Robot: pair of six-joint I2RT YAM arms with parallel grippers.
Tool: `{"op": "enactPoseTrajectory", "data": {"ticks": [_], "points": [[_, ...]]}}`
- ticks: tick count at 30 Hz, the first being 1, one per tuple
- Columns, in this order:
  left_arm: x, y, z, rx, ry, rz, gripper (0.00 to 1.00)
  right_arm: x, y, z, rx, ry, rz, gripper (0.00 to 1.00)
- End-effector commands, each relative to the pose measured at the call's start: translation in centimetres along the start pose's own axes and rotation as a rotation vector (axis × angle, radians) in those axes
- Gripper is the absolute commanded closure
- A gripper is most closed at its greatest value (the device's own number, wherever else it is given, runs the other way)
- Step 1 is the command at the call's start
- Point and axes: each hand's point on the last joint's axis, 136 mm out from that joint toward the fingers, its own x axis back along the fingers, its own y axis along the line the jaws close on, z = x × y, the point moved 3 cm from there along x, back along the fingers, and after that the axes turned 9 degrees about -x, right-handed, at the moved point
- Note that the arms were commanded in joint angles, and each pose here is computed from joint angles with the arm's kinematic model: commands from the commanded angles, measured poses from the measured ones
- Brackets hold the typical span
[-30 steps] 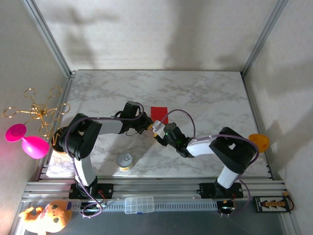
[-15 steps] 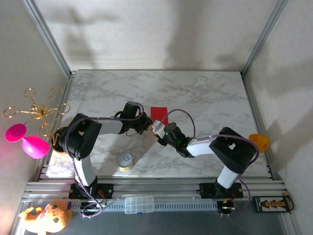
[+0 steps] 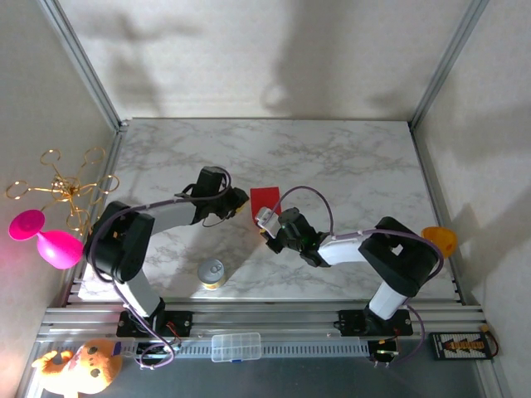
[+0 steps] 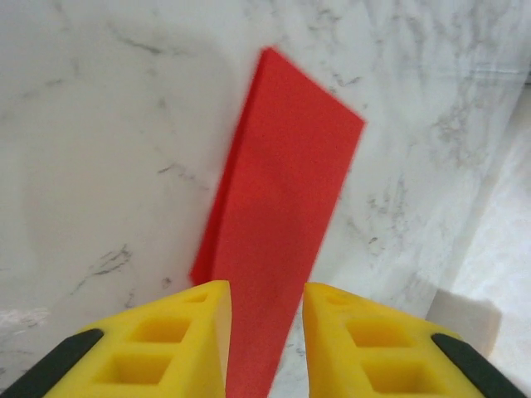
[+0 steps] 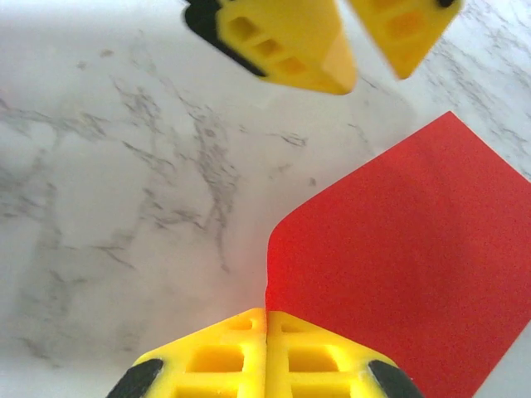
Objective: Fold a paper plane with a square sheet of paper (pick it up from the middle)
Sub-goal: Third fold the triangle at the center of the table.
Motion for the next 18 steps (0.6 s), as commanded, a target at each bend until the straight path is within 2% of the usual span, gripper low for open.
{"op": "enactPoseTrajectory", "data": {"ticks": [1, 5, 11, 18], "points": [[0.1, -2.0, -0.3, -0.084, -0.015, 0.025, 0.71, 0.8, 1.8, 0.1, -0.076, 0.001, -0.107, 0.94], [-2.0, -2.6, 0.8, -0.133, 0.041, 0.007, 0.72, 1.4, 2.6, 0.1, -0.136, -0.008, -0.155, 0.93], [-4.6, -1.0, 1.4, -0.16, 0.093, -0.089, 0.79, 1.6, 3.0, 0.3, -0.181, -0.004, -0.192, 0.93], [-6.1, 0.7, 1.6, -0.19, 0.12, -0.184, 0.86, 1.5, 3.1, 0.4, -0.206, 0.009, -0.199, 0.94]]}}
